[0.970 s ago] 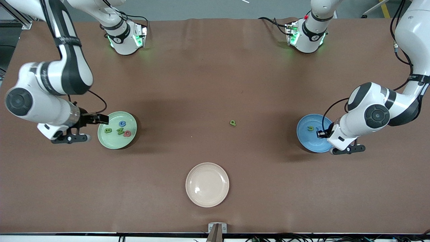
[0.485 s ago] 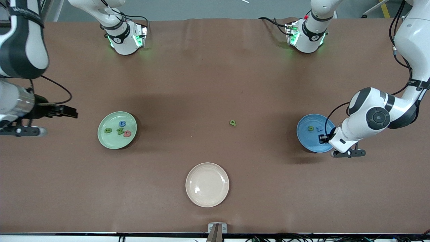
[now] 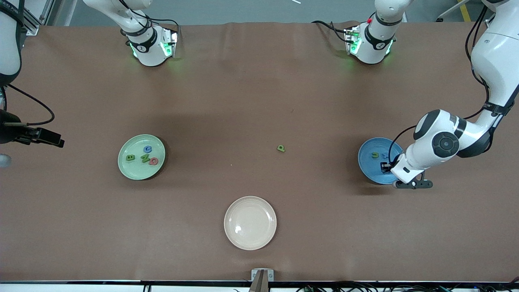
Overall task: Sort upper and lower case letters into plates
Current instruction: 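Release the E over the blue plate while the right arm returns to rest, then move the left gripper to the green d between the plates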
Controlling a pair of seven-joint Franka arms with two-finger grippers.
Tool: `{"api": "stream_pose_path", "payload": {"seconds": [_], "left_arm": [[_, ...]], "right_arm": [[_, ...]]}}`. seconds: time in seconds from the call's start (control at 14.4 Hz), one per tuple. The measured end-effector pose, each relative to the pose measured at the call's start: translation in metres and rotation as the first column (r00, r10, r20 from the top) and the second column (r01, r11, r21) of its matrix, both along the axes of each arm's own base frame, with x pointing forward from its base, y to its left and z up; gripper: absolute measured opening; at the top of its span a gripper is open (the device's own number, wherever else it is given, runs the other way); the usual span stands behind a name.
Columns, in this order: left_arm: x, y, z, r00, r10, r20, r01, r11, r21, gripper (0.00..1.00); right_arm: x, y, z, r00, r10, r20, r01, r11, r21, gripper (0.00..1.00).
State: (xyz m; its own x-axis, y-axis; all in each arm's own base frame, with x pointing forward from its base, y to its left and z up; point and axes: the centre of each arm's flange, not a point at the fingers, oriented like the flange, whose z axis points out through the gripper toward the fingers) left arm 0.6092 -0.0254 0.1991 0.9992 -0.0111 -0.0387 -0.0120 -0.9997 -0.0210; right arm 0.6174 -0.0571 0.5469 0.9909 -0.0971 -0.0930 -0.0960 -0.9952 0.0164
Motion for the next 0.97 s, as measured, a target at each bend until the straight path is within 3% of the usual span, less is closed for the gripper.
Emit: {"api": "stream_pose_path", "payload": {"seconds": [0.21,0.55,0.69,0.97], "left_arm": [[-0.001,-0.006,-0.005,1.0,-0.01,-0.006,0.01,1.0,0.004,0.4],[-0.002,-0.006,-0.007,1.0,-0.011,-0.01,0.011,1.0,0.006,0.4],[0.0,-0.006,-0.005,1.0,-0.009,-0.004,0.009,1.0,0.006,0.52],[0.005,-0.046,0.039,0.998,0.06,-0.034,-0.061,0.998,-0.015,0.93]], "right_arm": [[-0.003,0.003,-0.011,0.998,0.003,-0.061,-0.002,1.0,0.006,1.0],[-0.015,0.007,-0.002,0.997,0.007,-0.081,-0.007,1.0,0.012,1.0],[-0.026,0.007,0.006,0.997,0.008,-0.078,-0.007,1.0,0.014,1.0],[-0.053,0.015,0.024,0.998,0.02,-0.063,-0.019,1.0,0.018,1.0]]}}
